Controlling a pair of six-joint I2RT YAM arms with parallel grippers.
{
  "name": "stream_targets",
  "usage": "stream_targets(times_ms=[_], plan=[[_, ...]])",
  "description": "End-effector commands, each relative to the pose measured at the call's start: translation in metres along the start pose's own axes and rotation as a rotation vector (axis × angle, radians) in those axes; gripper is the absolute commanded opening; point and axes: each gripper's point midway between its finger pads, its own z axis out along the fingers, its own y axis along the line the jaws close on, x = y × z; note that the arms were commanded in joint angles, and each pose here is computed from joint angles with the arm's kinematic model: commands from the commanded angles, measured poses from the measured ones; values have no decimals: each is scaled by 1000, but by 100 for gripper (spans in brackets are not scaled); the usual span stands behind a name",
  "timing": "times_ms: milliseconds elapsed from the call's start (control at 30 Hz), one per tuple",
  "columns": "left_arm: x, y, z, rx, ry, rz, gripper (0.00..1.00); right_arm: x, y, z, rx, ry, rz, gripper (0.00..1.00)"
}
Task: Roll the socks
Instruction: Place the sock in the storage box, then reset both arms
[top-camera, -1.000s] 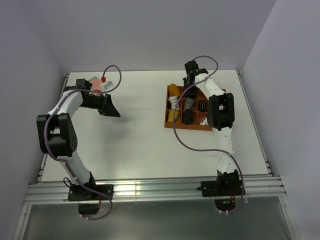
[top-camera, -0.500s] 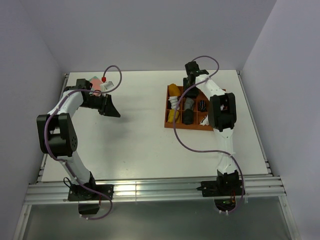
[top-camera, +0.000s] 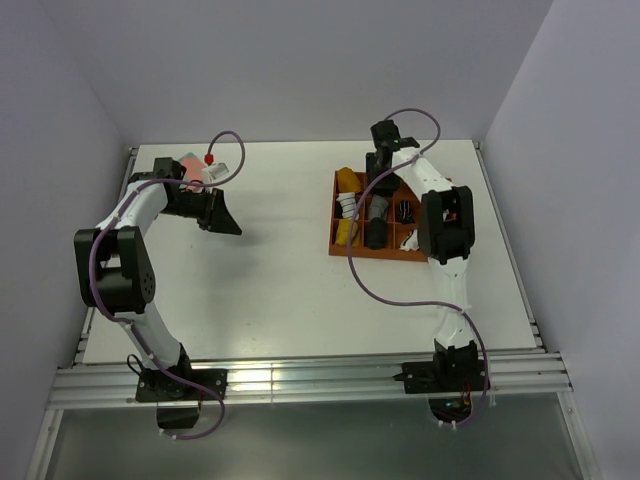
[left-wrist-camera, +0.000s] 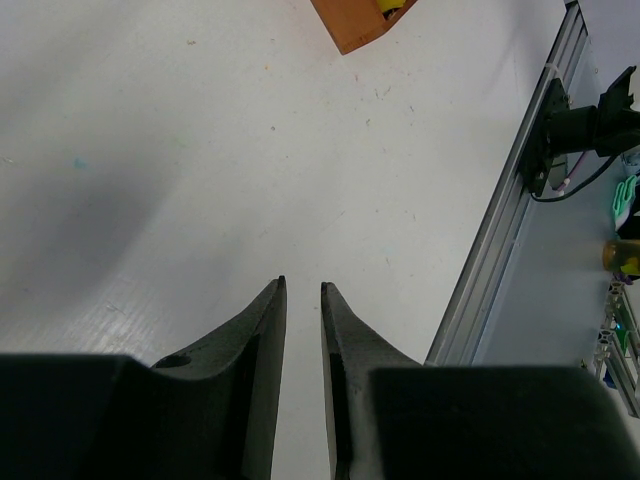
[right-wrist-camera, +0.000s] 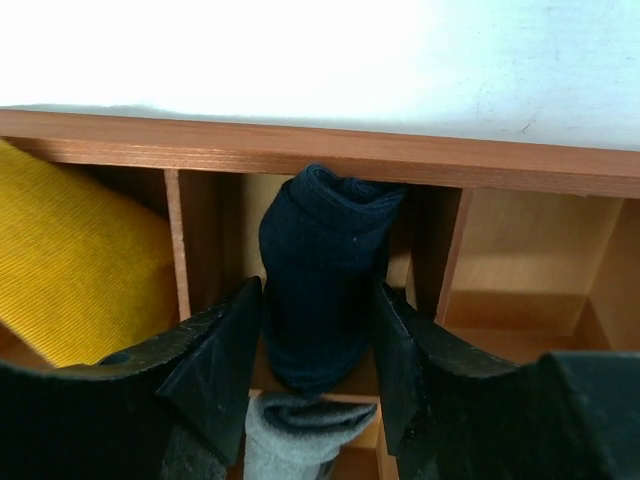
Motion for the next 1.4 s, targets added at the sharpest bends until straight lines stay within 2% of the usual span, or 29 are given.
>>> stream_targets(times_ms=[0,500,600,633,667,733,767,800,867,900,967,1000,1067,1100,1167,1200,1267,1300,1367], plan=[[-4,-2,0,4,-6,13,25,-35,1,-43,-22,-118,31,55],[-8,-3,-4,-30,-22,41,26,-56,0,-102,-58,-263,65,60],[-12,-7,-7,-40,-33,52,26,-57,2,-127,-98,-319,79,61],[-13,-10,-10,-49,-38,59,26,-61,3,-150,-120,-364,83,61],[-15,-11,-11,-55,-43,68,26,-49,1,-148,-122,-347,85,61],[-19,-15,-16,-76,-55,88,27,-53,4,-183,-169,-434,99,61],[-20,-16,-17,-84,-59,98,27,-35,2,-178,-171,-412,97,62],[-22,-18,-19,-91,-65,105,27,-38,1,-203,-192,-480,107,63],[-25,-24,-23,-106,-77,125,27,-15,-3,-204,-191,-464,108,64],[-26,-26,-25,-111,-81,132,27,-13,-5,-225,-210,-517,111,64],[-28,-32,-29,-125,-92,148,27,14,-6,-223,-226,-503,109,65],[-29,-33,-30,-140,-95,154,27,14,-8,-247,-248,-573,115,66],[-31,-38,-34,-169,-114,179,27,43,-4,-244,-295,-557,105,68],[-27,-36,-34,-192,-110,177,27,46,-2,-265,-331,-618,105,71],[-33,-40,-37,-223,-141,198,28,72,0,-262,-360,-606,93,75],[-33,-42,-38,-231,-147,204,28,79,2,-279,-386,-652,85,76],[-35,-44,-42,-257,-164,212,28,101,4,-279,-425,-643,71,81],[-34,-44,-42,-263,-167,208,28,107,2,-292,-438,-680,65,99],[-36,-44,-45,-282,-181,223,29,121,-1,-290,-444,-680,91,100]])
